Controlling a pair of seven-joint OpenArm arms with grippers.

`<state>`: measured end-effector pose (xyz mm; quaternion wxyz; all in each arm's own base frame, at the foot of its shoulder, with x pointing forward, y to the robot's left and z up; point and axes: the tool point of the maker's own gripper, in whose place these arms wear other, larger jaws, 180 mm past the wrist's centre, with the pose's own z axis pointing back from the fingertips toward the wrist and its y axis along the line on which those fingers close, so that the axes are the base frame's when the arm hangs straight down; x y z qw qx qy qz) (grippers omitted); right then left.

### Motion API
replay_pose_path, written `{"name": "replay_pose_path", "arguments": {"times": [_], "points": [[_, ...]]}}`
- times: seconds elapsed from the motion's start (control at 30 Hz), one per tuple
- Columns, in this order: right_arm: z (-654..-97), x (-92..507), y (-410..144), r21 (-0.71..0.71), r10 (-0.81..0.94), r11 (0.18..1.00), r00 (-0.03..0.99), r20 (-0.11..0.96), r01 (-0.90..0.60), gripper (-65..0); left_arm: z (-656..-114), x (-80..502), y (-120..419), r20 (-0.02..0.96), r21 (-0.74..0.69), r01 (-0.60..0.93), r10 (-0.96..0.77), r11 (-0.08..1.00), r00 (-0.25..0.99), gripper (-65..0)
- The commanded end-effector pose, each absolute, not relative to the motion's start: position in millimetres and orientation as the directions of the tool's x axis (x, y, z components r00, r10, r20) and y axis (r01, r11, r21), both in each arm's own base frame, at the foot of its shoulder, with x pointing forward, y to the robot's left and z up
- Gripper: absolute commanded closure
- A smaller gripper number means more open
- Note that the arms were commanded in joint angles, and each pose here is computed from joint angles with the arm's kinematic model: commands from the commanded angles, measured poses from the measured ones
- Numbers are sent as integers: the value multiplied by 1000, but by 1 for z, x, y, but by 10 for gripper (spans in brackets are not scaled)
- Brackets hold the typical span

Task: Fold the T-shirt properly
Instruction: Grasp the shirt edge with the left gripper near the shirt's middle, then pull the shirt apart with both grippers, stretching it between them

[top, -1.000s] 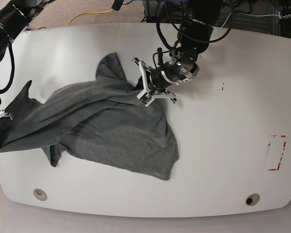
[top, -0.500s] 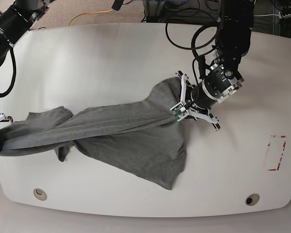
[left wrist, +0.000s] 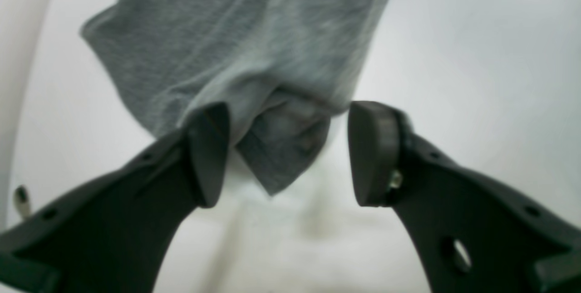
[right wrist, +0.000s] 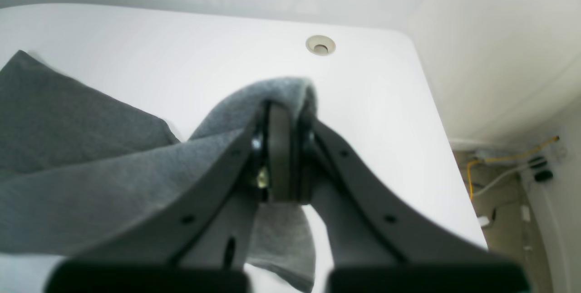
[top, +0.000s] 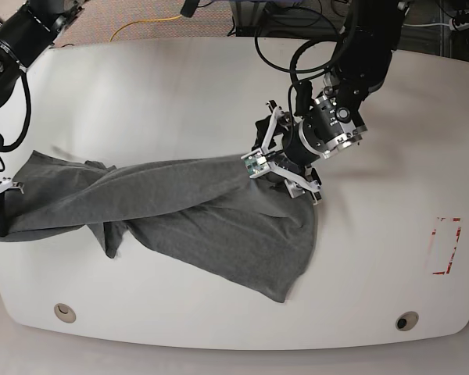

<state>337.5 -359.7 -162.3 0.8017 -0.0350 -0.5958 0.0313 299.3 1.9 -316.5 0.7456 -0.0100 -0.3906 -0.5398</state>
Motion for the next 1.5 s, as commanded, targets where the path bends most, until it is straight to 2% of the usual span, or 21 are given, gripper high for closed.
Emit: {"name": "replay_pose_path", "arguments": {"times": [0.0, 0.23, 0.63, 0.83, 1.47], "points": [[-145, 341, -358, -89, 88, 996, 221, 971, -6, 0, -306, 302, -7, 626, 410, 805, -775, 428, 93, -392], [-147, 340, -356, -85, 84, 996, 222, 971, -8, 0, -315, 301, 7, 622, 388, 793, -768, 469, 150, -392], [-147, 340, -356, -83, 83, 996, 222, 972, -8, 0, -375, 306, 76, 526, 285, 757, -756, 588, 389, -392], [-147, 340, -356, -84, 84, 996, 221, 972, -8, 0, -378, 308, 55, 603, 233, 761, -704, 606, 376, -392], [-146, 340, -356, -87, 87, 996, 220, 972, -9, 0, -421, 309, 29, 608, 62, 765, -632, 641, 480, -379]]}}
